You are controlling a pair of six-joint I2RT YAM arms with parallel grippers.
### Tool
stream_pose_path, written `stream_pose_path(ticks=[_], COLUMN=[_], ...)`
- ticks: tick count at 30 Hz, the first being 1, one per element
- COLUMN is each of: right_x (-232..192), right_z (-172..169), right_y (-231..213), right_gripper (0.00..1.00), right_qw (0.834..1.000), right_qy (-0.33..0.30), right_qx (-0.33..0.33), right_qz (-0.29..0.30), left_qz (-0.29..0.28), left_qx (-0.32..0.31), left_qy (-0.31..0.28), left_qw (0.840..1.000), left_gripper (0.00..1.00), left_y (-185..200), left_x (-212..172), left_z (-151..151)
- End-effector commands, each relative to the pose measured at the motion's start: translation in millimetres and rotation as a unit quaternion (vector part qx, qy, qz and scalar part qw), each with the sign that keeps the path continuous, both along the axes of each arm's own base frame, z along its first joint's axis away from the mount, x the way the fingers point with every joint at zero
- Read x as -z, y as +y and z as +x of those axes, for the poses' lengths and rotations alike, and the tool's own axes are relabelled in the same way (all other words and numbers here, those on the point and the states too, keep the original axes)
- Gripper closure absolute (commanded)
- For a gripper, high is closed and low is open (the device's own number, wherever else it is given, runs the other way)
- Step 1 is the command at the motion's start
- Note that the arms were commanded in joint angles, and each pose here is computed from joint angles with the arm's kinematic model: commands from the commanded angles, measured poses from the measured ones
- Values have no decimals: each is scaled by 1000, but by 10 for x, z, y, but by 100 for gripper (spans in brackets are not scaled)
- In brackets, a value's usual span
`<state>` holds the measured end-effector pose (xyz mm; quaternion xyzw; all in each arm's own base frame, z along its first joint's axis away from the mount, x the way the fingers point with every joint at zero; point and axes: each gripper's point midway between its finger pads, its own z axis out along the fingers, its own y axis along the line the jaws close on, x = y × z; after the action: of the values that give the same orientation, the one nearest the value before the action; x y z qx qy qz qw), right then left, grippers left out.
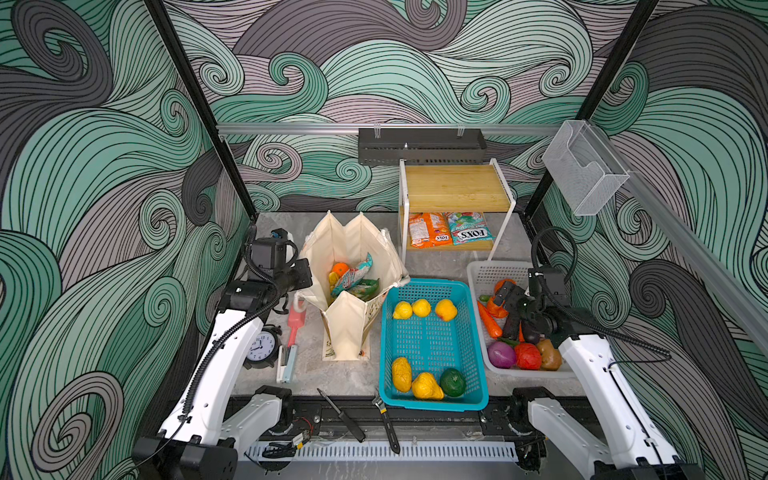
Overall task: Place the food into the grocery bag and tie it
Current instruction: 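Move the right gripper down to the white vegetable basket, then grasp the purple eggplant in the white basket with the right gripper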
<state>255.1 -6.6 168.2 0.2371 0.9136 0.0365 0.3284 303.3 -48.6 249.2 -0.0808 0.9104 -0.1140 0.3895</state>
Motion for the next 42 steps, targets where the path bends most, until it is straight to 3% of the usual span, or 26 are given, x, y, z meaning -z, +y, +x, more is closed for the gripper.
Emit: stream_pose_path(ticks=[1,11,17,21,26,38,42], right_x=[-110,133,253,356,535,717,816], right_z=[74,258,312,288,291,326,365], right_y=[-195,-497,-666,-800,-850,-954,-902], right_gripper=[3,10,28,35,42,44,44], right_qw=[997,992,992,987,990,990,992], right_qy=[-22,32,44,64,59,60,71], right_qx=[-3,47,73,93,105,122,100], right_qz=[-74,-112,-93,-112,-77,-46,-33], left_qz=[-7,-25,-34,-35,-50,-57,-50], left_qx=[8,16,20,21,26,23,16], left_qy=[24,21,23,17,22,35,27], left_qw=[1000,999,999,999,998,997,998], left_gripper=[100,100,100,100,100,100,100], left_y=[-22,-70,-94,-93,-137,-153,-115], left_x=[107,101,109,81,103,176,148], left_z=[-96,-74,-72,-80,-61,-12,-9])
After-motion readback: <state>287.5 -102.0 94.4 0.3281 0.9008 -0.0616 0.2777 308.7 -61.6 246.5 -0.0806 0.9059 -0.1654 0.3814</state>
